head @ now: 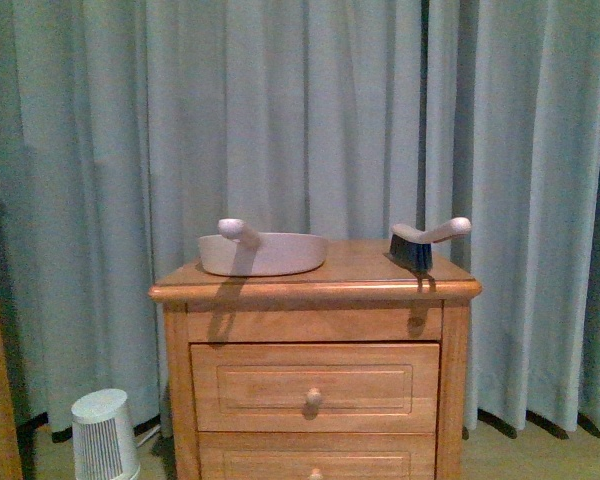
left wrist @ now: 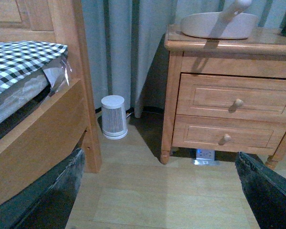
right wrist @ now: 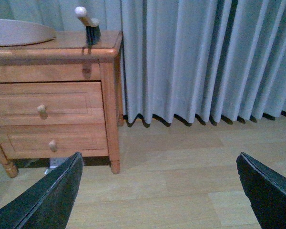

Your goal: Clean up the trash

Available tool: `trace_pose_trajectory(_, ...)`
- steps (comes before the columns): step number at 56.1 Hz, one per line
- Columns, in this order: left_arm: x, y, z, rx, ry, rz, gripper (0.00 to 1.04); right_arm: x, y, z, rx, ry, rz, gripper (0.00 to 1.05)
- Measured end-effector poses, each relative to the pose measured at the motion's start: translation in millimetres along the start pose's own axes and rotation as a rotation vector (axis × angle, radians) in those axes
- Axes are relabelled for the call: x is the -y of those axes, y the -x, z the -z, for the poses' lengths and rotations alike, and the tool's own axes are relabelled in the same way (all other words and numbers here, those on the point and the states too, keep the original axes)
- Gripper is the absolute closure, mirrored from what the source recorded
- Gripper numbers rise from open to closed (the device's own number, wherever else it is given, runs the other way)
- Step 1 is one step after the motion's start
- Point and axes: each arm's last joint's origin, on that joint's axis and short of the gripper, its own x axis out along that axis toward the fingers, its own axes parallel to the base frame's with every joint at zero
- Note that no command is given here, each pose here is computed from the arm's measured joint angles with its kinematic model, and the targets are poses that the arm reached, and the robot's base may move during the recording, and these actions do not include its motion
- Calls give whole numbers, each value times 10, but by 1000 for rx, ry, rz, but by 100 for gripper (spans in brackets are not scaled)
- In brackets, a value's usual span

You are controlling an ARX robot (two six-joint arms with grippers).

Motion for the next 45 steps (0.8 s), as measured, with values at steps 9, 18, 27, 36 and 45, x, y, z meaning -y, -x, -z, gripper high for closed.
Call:
trace_pose_trajectory(9,0,0,0,0,0,0,8,0,0,0,0,0,0,7)
trace_pose_trajectory(18,0,0,0,0,0,0,8,0,0,0,0,0,0,7)
trace_pose_trajectory(27,0,0,0,0,0,0,8,0,0,0,0,0,0,7)
trace_pose_trajectory(36,0,0,0,0,0,0,8,0,0,0,0,0,0,7)
trace_pose_trajectory(45,0,0,0,0,0,0,8,0,0,0,0,0,0,7)
